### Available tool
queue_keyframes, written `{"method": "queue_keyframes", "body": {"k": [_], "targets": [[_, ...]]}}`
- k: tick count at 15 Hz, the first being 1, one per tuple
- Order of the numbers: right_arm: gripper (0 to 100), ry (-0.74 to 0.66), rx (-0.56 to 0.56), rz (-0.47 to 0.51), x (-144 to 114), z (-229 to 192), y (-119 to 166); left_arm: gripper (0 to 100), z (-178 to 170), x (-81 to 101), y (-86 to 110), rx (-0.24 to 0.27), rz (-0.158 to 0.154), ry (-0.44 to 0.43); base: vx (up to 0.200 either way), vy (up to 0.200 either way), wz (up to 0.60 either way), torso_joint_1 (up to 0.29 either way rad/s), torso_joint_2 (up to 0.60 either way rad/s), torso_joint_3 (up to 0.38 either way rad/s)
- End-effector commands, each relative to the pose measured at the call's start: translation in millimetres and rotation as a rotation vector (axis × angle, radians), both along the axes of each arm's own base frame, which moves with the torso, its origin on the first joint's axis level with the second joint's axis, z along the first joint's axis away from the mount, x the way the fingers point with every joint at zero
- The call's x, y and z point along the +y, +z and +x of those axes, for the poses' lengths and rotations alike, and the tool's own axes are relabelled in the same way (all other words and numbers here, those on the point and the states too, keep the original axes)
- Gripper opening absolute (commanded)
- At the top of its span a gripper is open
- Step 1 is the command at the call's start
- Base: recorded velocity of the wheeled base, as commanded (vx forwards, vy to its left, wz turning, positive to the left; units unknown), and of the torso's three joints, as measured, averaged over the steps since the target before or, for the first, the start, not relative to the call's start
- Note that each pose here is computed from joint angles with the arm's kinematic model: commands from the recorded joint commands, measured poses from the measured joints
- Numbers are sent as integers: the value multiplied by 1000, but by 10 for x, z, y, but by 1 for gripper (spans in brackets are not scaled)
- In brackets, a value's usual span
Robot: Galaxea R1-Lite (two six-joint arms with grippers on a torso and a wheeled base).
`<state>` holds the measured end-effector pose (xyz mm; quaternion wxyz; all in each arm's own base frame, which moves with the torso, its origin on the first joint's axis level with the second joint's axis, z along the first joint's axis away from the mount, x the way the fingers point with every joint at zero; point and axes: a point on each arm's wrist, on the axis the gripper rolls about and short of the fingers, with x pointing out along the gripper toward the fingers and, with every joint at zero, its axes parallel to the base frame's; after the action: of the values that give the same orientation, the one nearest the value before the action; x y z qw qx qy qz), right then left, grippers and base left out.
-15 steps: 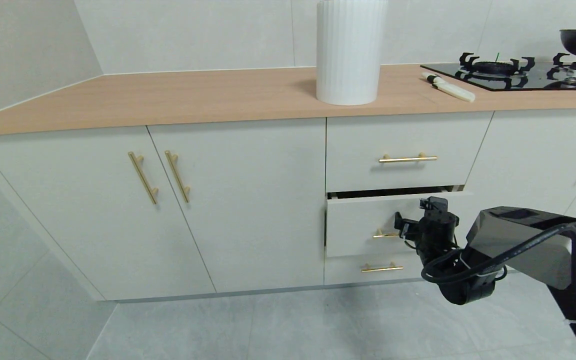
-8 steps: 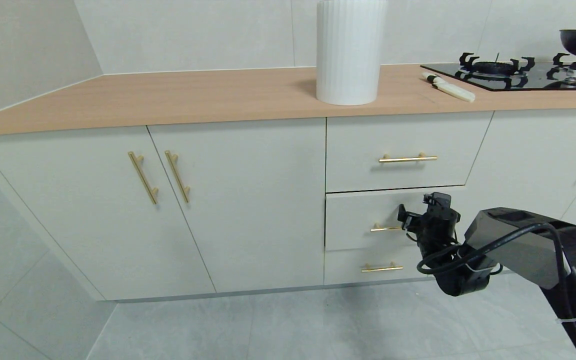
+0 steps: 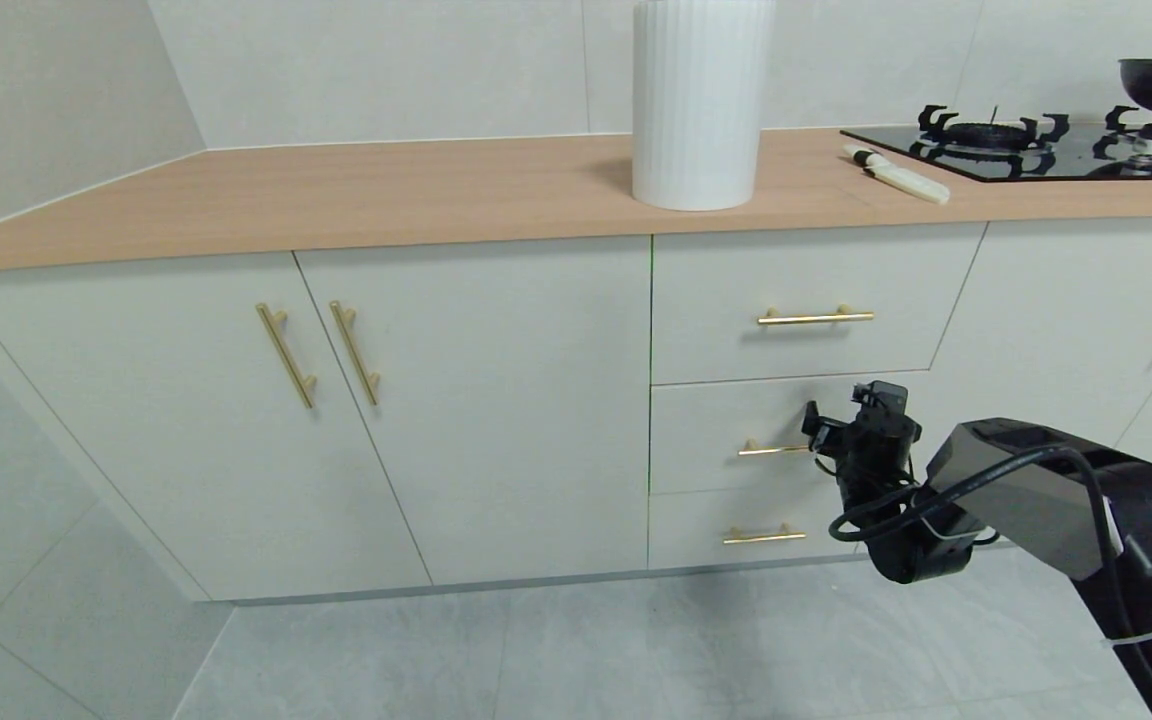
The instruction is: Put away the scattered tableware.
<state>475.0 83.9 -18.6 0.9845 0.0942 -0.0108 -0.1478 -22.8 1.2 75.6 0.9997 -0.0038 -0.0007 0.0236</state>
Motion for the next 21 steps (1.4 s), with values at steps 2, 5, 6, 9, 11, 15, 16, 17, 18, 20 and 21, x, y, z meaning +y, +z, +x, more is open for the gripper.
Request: {"method": "queue_keyframes", "body": {"k": [2,5,6,9,11,15,16,17,18,20,21], "targets": [[100,0,-3,0,-2,5,2,100,0,0,0,0,0,0,0,0,0,0,0,0],[100,-31,-34,5,-101,91,61,100,0,0,0,0,-2,0,0,0,0,0,0,0],[100,-37,-34,5,-131,98,57,100,0,0,0,0,0,0,0,0,0,0,0,0],[100,-40,-32,5,-147,94,67,100,0,0,0,0,-2,0,0,0,0,0,0,0],[100,-45,-29,4,-151,73,88,100,0,0,0,0,0,0,0,0,0,0,0,0],[100,-29,36,-7,-186,-201,247,100,0,0,0,0,0,0,0,0,0,0,0,0],[100,-11,59,-10,-204,-325,332,100,0,0,0,0,-2,0,0,0,0,0,0,0],[100,40,91,-13,-244,-629,588,100,0,0,0,0,0,0,0,0,0,0,0,0],[100,60,119,-16,-258,-873,759,100,0,0,0,0,0,0,0,0,0,0,0,0],[100,102,132,-20,-210,-1352,1089,100,0,0,0,0,-2,0,0,0,0,0,0,0],[100,107,124,-22,-246,-1612,1263,100,0,0,0,0,0,0,0,0,0,0,0,0]]}}
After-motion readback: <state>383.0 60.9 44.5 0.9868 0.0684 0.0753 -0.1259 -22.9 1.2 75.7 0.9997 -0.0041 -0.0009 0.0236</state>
